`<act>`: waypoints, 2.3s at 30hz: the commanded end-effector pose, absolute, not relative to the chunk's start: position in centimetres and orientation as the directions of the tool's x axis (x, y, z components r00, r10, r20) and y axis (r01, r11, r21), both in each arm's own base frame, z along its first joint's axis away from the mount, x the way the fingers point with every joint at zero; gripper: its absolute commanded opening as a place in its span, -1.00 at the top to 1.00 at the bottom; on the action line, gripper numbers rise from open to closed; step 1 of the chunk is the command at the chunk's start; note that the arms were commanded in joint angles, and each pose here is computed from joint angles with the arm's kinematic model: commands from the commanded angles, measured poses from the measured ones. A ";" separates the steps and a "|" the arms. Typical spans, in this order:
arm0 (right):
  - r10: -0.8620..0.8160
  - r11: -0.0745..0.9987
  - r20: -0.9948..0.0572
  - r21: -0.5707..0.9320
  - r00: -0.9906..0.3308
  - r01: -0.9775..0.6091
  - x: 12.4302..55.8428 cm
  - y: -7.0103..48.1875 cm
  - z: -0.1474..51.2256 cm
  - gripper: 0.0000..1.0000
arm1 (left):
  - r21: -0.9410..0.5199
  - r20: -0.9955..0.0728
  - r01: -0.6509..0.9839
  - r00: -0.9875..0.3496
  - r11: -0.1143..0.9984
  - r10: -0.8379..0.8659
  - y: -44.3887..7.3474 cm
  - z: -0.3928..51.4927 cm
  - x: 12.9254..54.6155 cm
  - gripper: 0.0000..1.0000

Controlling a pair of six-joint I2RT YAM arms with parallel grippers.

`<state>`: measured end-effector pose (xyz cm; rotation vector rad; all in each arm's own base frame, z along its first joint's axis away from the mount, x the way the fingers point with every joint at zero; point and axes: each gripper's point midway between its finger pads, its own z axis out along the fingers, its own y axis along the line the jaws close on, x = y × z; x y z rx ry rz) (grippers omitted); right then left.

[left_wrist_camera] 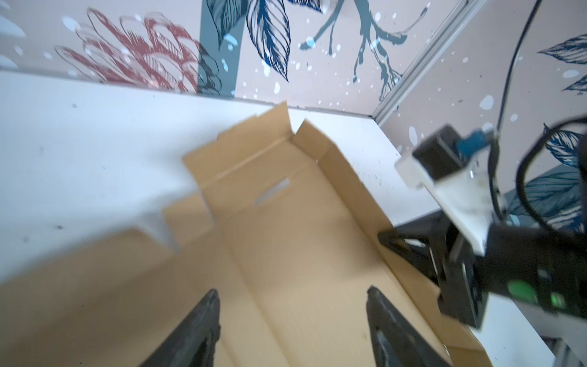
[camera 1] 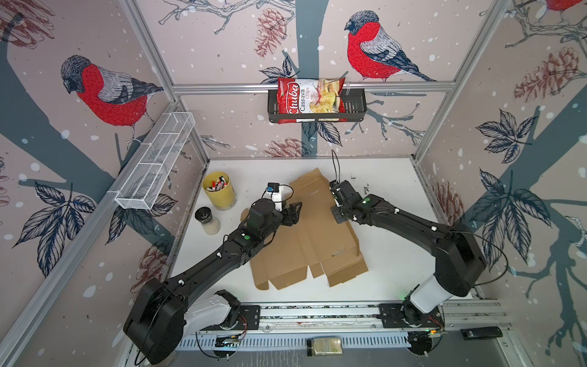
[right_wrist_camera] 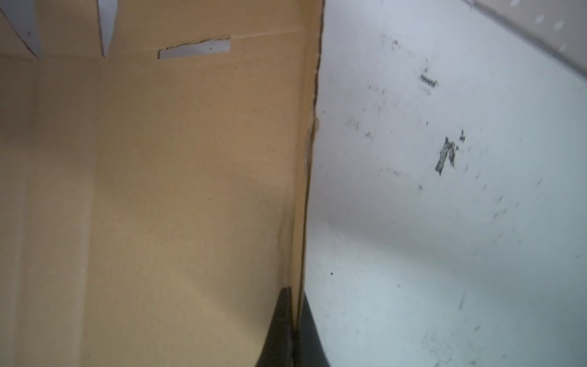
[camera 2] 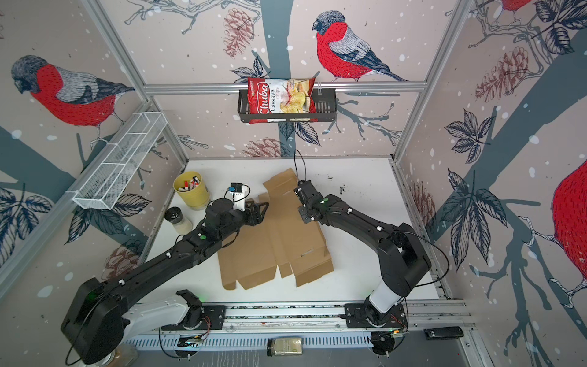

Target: Fold the paper box

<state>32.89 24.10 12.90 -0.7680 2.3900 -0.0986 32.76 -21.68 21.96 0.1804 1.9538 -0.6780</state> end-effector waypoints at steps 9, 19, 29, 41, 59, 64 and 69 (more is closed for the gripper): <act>-0.749 0.654 -0.525 -0.486 -0.404 -0.580 33.6 24.3 16.4 0.95 | -0.161 -0.935 0.560 -0.351 0.813 0.056 -21.1 23.4 35.1 -0.45; -0.768 0.624 -0.551 -0.528 -0.326 -0.576 34.3 24.2 18.4 0.97 | -0.117 -0.935 0.669 -0.324 0.734 0.146 -21.5 23.5 38.2 -0.43; -0.753 0.640 -0.581 -0.538 -0.308 -0.549 35.7 23.8 19.5 0.97 | -0.061 -0.919 0.714 -0.314 0.698 0.240 -21.2 22.8 40.9 -0.43; -0.732 0.649 -0.621 -0.512 -0.279 -0.563 35.4 24.1 19.8 0.98 | -0.046 -0.918 0.762 -0.287 0.646 0.274 -19.5 22.0 42.2 -0.42; -0.737 0.654 -0.624 -0.560 -0.261 -0.509 35.1 22.7 19.7 0.99 | -0.213 -0.929 0.703 -0.360 0.679 0.082 -19.2 24.5 42.7 -0.30; -0.773 0.628 -0.574 -0.632 -0.270 -0.454 35.4 22.4 19.4 0.99 | -0.297 -0.929 0.659 -0.368 0.691 -0.049 -20.8 28.1 41.7 -0.26; -0.798 0.600 -0.543 -0.682 -0.261 -0.417 35.1 23.0 18.9 0.99 | -0.385 -0.905 0.620 -0.400 0.684 -0.147 -23.8 30.6 41.1 -0.32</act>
